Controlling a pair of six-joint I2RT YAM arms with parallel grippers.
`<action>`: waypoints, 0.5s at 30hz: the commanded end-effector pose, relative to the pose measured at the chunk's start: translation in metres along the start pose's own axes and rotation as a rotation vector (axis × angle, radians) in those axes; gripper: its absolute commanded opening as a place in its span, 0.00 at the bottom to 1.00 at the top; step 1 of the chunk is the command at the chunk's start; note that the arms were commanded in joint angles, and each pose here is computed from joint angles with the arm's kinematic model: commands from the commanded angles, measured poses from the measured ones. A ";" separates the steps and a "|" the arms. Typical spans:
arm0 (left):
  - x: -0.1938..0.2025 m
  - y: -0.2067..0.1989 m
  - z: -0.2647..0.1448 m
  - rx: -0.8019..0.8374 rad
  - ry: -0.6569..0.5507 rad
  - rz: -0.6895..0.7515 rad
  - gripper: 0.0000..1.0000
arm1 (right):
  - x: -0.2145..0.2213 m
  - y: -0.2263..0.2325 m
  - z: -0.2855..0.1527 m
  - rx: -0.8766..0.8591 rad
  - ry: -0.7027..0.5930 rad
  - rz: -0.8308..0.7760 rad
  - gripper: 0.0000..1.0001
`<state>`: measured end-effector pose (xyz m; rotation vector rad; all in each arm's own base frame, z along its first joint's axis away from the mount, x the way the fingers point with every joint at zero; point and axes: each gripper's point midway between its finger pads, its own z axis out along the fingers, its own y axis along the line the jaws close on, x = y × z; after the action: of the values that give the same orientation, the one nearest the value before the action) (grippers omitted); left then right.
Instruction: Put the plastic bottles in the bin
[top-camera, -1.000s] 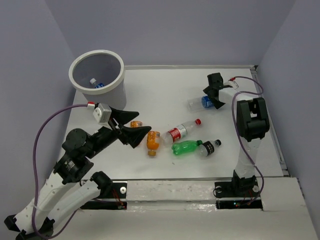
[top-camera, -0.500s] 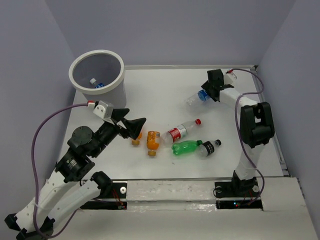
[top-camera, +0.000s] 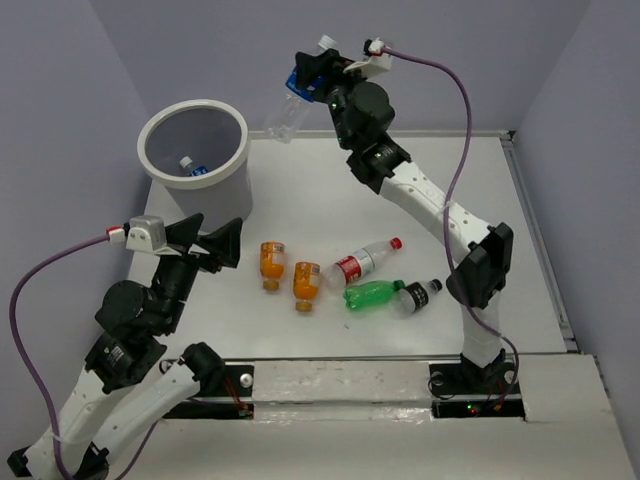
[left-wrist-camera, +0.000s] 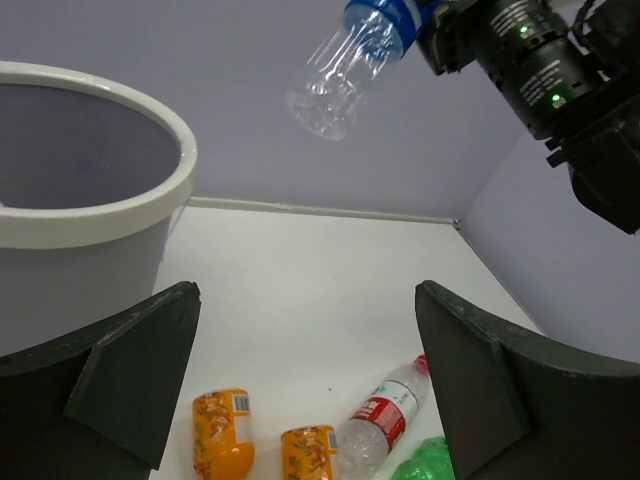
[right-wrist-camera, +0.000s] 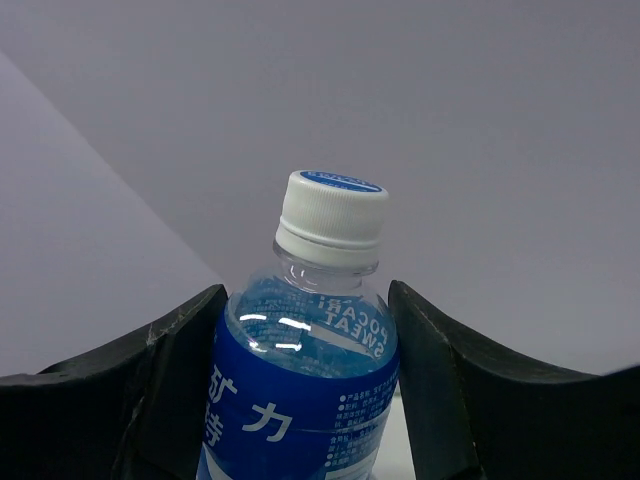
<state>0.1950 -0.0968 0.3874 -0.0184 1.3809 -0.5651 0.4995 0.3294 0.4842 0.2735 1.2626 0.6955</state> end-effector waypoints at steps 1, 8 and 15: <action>-0.002 0.031 -0.005 -0.167 -0.036 -0.013 0.99 | -0.027 0.051 0.014 -0.119 -0.179 -0.024 0.46; 0.037 0.039 -0.019 -0.185 0.061 -0.110 0.99 | 0.000 0.104 0.023 -0.240 -0.276 0.084 0.46; 0.071 0.027 -0.031 -0.113 0.134 -0.286 0.99 | 0.048 0.108 0.022 -0.300 -0.282 0.177 0.41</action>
<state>0.1887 -0.0786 0.3125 -0.2191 1.5454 -0.5842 0.5175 0.4481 0.4728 0.1896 1.0301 0.8369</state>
